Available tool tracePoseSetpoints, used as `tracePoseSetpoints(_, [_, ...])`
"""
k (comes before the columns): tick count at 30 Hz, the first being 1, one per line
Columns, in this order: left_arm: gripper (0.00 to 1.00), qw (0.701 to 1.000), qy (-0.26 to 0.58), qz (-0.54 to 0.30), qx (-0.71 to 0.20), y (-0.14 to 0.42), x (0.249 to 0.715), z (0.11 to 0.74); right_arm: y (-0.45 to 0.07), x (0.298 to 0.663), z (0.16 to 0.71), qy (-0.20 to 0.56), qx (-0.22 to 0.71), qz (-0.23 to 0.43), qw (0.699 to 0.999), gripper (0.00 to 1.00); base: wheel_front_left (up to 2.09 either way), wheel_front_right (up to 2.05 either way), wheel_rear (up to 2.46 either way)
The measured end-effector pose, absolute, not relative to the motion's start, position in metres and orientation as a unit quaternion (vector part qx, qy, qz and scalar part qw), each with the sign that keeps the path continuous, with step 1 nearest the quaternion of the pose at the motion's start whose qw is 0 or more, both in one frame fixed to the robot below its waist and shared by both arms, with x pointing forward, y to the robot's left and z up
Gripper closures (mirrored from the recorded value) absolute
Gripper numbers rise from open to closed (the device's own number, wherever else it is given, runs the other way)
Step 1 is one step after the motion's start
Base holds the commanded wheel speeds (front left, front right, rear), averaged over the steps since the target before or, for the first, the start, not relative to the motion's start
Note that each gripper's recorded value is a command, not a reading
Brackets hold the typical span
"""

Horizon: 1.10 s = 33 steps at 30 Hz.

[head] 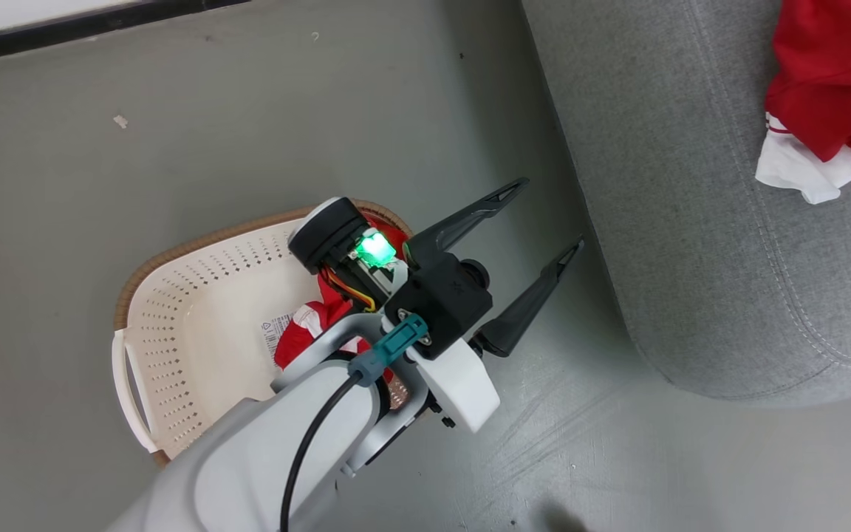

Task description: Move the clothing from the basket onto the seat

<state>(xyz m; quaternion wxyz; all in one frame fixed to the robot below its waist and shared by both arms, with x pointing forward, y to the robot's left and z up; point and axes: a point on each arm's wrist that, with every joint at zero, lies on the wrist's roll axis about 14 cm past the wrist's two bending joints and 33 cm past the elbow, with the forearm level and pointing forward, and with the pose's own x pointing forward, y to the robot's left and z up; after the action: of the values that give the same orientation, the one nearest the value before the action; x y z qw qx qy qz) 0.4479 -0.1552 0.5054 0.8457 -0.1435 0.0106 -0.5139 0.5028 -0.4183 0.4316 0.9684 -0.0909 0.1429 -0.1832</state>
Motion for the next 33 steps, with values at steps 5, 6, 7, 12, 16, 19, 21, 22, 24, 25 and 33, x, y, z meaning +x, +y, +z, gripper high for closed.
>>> tracePoseSetpoints(5, [0.0, 0.848, 0.005, -0.511, -0.136, -0.153, 0.451, 0.506, -0.408, 0.493, 0.432, 0.132, -0.081, -0.178, 0.972, 0.0, 0.0, 0.0, 0.0])
tracePoseSetpoints(6, [0.0, 0.85, 0.002, -0.509, -0.135, -0.152, 0.453, 0.507, -0.407, 0.492, 0.434, 0.128, -0.082, -0.175, 0.973, 0.0, 0.0, 0.0, 0.0])
tracePoseSetpoints(7, [0.0, 0.851, -0.001, -0.507, -0.135, -0.15, 0.455, 0.508, -0.405, 0.49, 0.437, 0.123, -0.082, -0.174, 0.974, 0.0, 0.0, 0.0, 0.0])
tracePoseSetpoints(12, [0.0, 0.863, -0.01, -0.488, -0.13, -0.142, 0.464, 0.512, -0.4, 0.48, 0.448, 0.101, -0.077, -0.172, 0.977, 0.0, 0.0, 0.0, 0.0])
tracePoseSetpoints(16, [0.0, 0.871, -0.009, -0.476, -0.124, -0.134, 0.466, 0.51, -0.396, 0.475, 0.463, 0.074, -0.073, -0.171, 0.98, 0.0, 0.0, 0.0, 0.0])
tracePoseSetpoints(19, [0.0, 0.878, -0.007, -0.463, -0.119, -0.126, 0.467, 0.508, -0.391, 0.474, 0.476, 0.051, -0.068, -0.168, 0.982, 0.0, 0.0, 0.0, 0.0])
tracePoseSetpoints(21, [0.0, 0.883, -0.006, -0.454, -0.118, -0.12, 0.467, 0.507, -0.388, 0.473, 0.488, 0.033, -0.067, -0.165, 0.983, 0.0, 0.0, 0.0, 0.0])
tracePoseSetpoints(22, [0.0, 0.886, -0.005, -0.449, -0.119, -0.117, 0.467, 0.506, -0.386, 0.474, 0.493, 0.024, -0.067, -0.163, 0.984, 0.0, 0.0, 0.0, 0.0])
tracePoseSetpoints(24, [0.0, 0.892, -0.006, -0.436, -0.118, -0.109, 0.468, 0.506, -0.379, 0.475, 0.504, 0.006, -0.066, -0.155, 0.986, 0.0, 0.0, 0.0, 0.0])
tracePoseSetpoints(25, [0.0, 0.896, -0.005, -0.428, -0.117, -0.105, 0.469, 0.505, -0.374, 0.477, 0.507, 0.0, -0.065, -0.149, 0.987, 0.0, 0.0, 0.0, 0.0])
tracePoseSetpoints(33, [0.0, 0.928, 0.007, -0.355, -0.113, -0.059, 0.472, 0.495, -0.324, 0.487, 0.527, -0.037, -0.064, -0.087, 0.993, 0.0, 0.0, 0.0, 0.0])
